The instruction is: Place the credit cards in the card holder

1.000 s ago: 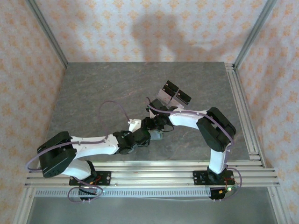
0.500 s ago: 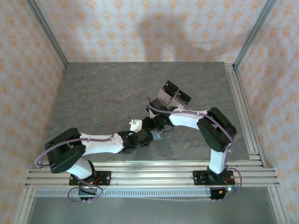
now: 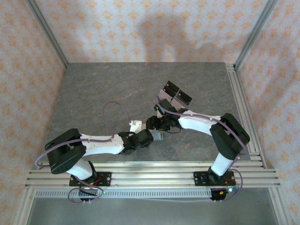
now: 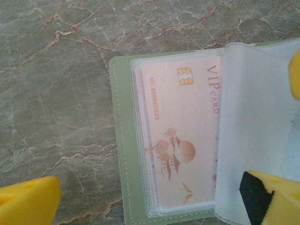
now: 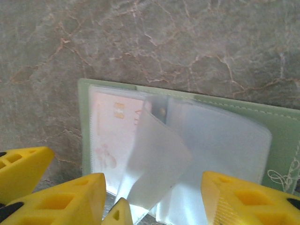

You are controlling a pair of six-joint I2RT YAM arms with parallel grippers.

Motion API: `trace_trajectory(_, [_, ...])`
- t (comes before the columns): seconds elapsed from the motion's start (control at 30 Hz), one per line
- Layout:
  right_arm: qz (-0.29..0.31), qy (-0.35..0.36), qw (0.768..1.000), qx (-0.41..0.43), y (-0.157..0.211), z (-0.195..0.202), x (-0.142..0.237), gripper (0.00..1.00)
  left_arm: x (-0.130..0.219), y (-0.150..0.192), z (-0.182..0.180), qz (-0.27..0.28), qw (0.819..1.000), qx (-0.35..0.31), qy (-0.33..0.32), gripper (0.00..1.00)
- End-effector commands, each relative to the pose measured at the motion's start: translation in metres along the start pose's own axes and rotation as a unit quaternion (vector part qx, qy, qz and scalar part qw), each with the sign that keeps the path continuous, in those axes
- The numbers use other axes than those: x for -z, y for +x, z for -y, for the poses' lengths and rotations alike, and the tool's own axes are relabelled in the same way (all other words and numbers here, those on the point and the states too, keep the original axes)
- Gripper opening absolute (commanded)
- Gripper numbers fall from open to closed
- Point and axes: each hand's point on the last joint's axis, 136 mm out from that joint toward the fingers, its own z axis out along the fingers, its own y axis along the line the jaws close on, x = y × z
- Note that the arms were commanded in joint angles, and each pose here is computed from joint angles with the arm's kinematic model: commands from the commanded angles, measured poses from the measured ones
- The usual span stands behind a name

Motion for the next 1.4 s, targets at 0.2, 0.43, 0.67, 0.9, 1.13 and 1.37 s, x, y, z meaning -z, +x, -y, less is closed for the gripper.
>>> trace_trajectory(0.2, [-0.013,-0.032,0.999,-0.014,0.0,-0.009,-0.02,0.56,0.004,-0.003,-0.014,0.022,0.999,0.003,-0.023,1.0])
trace_trajectory(0.43, [-0.019,-0.052,0.998,-0.001,-0.001,-0.032,-0.02,0.56,0.016,-0.013,-0.019,0.036,0.999,0.013,-0.019,1.0])
trace_trajectory(0.67, [-0.029,-0.053,0.998,0.016,0.003,-0.055,-0.027,0.56,0.044,-0.026,-0.046,0.071,0.996,0.047,-0.022,1.0])
trace_trajectory(0.9, [-0.054,-0.029,0.998,0.016,0.009,-0.055,-0.062,0.56,0.064,-0.031,-0.071,0.095,0.992,0.079,-0.028,1.0])
trace_trajectory(1.13, [-0.059,-0.028,0.998,0.013,0.009,-0.057,-0.064,0.56,0.067,-0.027,-0.081,0.098,0.99,0.094,-0.029,1.0])
trace_trajectory(1.37, [-0.001,-0.047,0.998,0.051,-0.026,-0.089,-0.003,0.57,0.062,-0.027,-0.079,0.093,0.991,0.092,-0.034,1.0])
